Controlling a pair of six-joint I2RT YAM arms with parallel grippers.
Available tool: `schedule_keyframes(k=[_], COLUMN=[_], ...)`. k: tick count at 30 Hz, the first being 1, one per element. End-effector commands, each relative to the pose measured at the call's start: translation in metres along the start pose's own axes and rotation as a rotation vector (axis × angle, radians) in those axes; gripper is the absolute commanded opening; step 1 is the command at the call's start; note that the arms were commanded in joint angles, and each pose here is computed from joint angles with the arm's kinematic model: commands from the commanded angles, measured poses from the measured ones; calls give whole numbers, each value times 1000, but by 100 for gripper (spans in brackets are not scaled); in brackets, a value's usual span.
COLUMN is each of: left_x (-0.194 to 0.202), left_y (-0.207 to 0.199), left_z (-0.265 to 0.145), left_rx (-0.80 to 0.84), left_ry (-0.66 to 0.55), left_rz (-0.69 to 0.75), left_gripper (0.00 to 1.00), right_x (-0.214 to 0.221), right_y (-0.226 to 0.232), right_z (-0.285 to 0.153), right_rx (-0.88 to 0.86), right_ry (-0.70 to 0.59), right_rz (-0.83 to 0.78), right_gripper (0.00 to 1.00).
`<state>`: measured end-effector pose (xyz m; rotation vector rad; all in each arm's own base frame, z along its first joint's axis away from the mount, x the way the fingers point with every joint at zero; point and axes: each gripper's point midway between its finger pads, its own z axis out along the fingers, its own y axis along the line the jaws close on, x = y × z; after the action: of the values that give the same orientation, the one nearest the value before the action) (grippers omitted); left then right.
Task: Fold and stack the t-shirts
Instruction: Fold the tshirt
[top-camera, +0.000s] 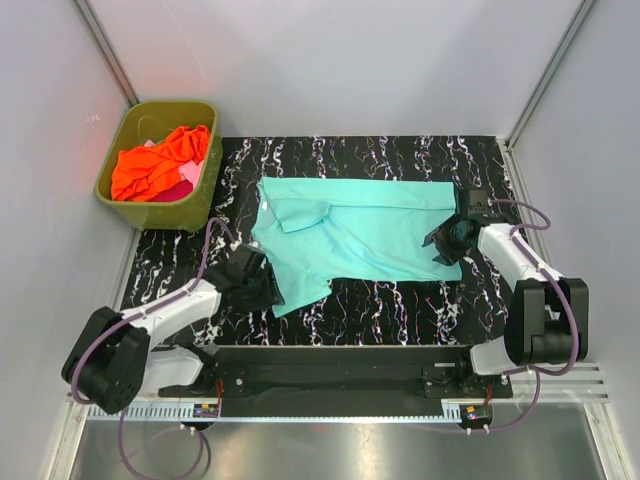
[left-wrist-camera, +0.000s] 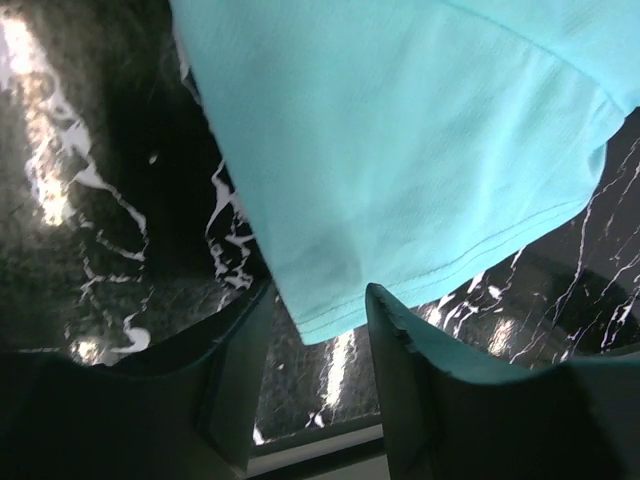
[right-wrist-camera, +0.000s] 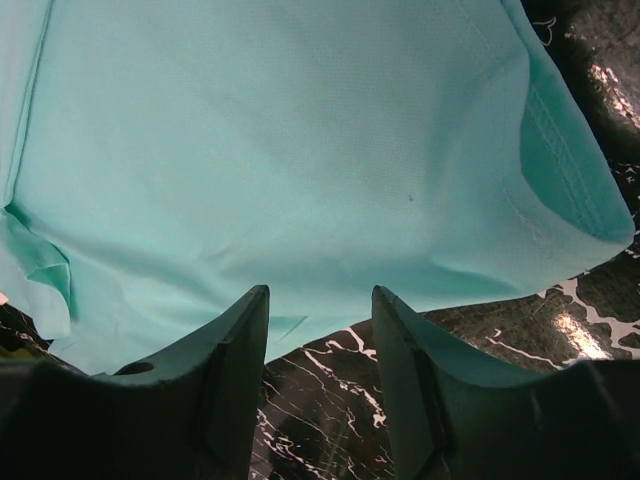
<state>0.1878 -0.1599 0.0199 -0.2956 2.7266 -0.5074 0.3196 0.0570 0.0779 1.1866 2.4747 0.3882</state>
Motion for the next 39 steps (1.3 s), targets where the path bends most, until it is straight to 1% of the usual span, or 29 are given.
schedule_keyframes(k=[1, 2, 4, 6, 7, 8, 9, 10, 11, 13, 16, 20, 22, 26, 27, 30, 31, 35, 39], left_x=[-5, -5, -8, -8, -16, -20, -19, -25, -32, -34, -31, -24, -24, -26, -26, -29, -31, -38, -43], left_y=[0, -1, -4, -3, -9, -8, -6, -12, -10, -9, -2, 7, 8, 17, 18, 23, 26, 31, 14], left_z=[12, 13, 12, 8, 1, -3, -8, -18, -22, -30, -31, -26, -25, -23, -23, -23, -24, -29, -38], left_rx=[-10, -8, 4, -5, 3, -10, -21, 4, -13, -20, -43, -72, -80, -128, -138, -165, -177, -212, -144], left_ry=[-26, -28, -39, -34, -56, -73, -71, -100, -134, -149, -142, -118, -117, -129, -131, -147, -159, -199, -211], left_rz=[4, 9, 17, 30, 43, 49, 52, 62, 66, 74, 84, 89, 89, 86, 83, 71, 68, 48, 40], left_gripper=[46, 45, 30, 14, 0, 0, 0, 0, 0, 0, 0, 0, 0, 0, 0, 0, 0, 0, 0], right_x=[-2, -1, -4, -4, -5, -8, -9, -10, -12, -16, -22, -22, -21, -32, -35, -43, -46, -52, -46], right_y=[5, 1, -3, -12, -19, -31, -35, -38, -44, -52, -64, -75, -88, -119, -120, -118, -116, -110, -98], right_z=[-12, -12, -16, -19, -20, -22, -23, -23, -23, -22, -16, -3, 5, 12, 12, 10, 7, 1, -2], right_rx=[-42, -34, -28, 5, 44, 96, 110, 121, 136, 165, 221, 271, 330, 432, 437, 430, 423, 397, 340], right_ry=[-35, -38, -66, -78, -95, -114, -123, -130, -147, -188, -226, -223, -233, -252, -256, -270, -282, -308, -256], right_rz=[27, 28, 34, 52, 73, 97, 119, 128, 135, 143, 153, 151, 148, 188, 192, 187, 185, 186, 155], right_gripper=[53, 53, 53, 54, 56, 56, 56, 55, 54, 51, 50, 49, 46, 36, 26, 8, 0, 0, 0])
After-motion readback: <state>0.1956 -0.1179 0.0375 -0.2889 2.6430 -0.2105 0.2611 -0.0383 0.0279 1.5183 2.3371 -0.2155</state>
